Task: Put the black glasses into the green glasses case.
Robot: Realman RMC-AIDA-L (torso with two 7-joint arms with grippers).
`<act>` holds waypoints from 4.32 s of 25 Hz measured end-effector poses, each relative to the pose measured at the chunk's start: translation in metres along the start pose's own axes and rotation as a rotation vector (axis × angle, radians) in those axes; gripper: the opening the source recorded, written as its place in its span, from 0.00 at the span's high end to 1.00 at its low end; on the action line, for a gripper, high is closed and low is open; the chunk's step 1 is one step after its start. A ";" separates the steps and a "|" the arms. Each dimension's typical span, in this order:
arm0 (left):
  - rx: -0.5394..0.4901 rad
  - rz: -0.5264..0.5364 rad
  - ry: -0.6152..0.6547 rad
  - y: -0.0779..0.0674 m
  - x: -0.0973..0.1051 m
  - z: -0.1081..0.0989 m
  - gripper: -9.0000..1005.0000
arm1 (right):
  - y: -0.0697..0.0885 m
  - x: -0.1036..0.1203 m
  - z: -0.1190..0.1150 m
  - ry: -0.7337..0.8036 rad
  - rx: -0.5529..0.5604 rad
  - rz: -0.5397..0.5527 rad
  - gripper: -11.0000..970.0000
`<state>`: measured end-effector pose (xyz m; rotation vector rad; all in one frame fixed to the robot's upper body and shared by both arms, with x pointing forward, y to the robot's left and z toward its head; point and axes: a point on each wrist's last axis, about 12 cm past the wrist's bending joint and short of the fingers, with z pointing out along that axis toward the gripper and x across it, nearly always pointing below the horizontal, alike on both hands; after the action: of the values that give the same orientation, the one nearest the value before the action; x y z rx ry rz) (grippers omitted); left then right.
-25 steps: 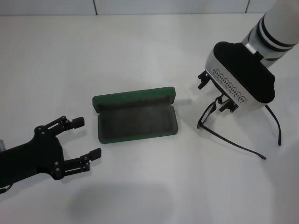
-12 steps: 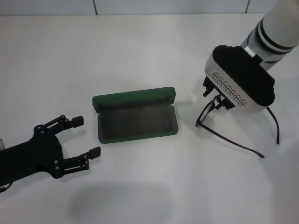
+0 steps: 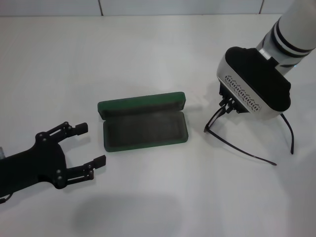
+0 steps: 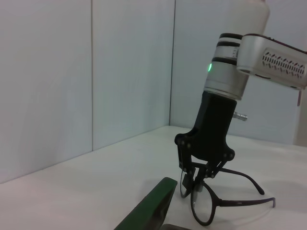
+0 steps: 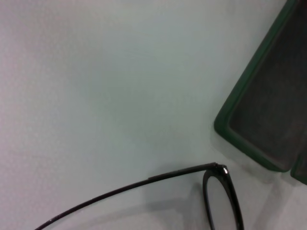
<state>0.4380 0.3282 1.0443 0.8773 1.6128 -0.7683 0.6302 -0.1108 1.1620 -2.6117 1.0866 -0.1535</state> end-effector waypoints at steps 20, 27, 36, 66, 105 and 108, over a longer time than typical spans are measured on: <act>0.012 -0.023 -0.009 0.003 -0.004 0.002 0.12 | -0.008 0.036 -0.050 -0.145 -0.005 0.304 0.97; 0.010 -0.035 -0.014 0.005 -0.006 0.002 0.12 | -0.011 0.035 -0.051 -0.133 -0.026 0.290 0.94; 0.028 -0.012 -0.011 0.007 -0.009 0.008 0.12 | -0.018 0.028 -0.049 -0.126 -0.065 0.290 0.78; 0.039 0.000 -0.019 0.009 -0.013 0.010 0.12 | -0.010 0.025 -0.009 -0.052 -0.101 0.295 0.31; 0.056 -0.037 -0.025 0.013 -0.017 0.017 0.12 | -0.010 0.034 -0.039 -0.198 -0.121 0.402 0.93; 0.057 -0.053 -0.027 0.014 -0.018 0.017 0.12 | -0.009 0.042 -0.051 -0.242 -0.112 0.452 0.93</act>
<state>0.4607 0.3183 1.0582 0.8648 1.6022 -0.8635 0.6546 -0.1466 1.2120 -2.3198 1.5870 0.3226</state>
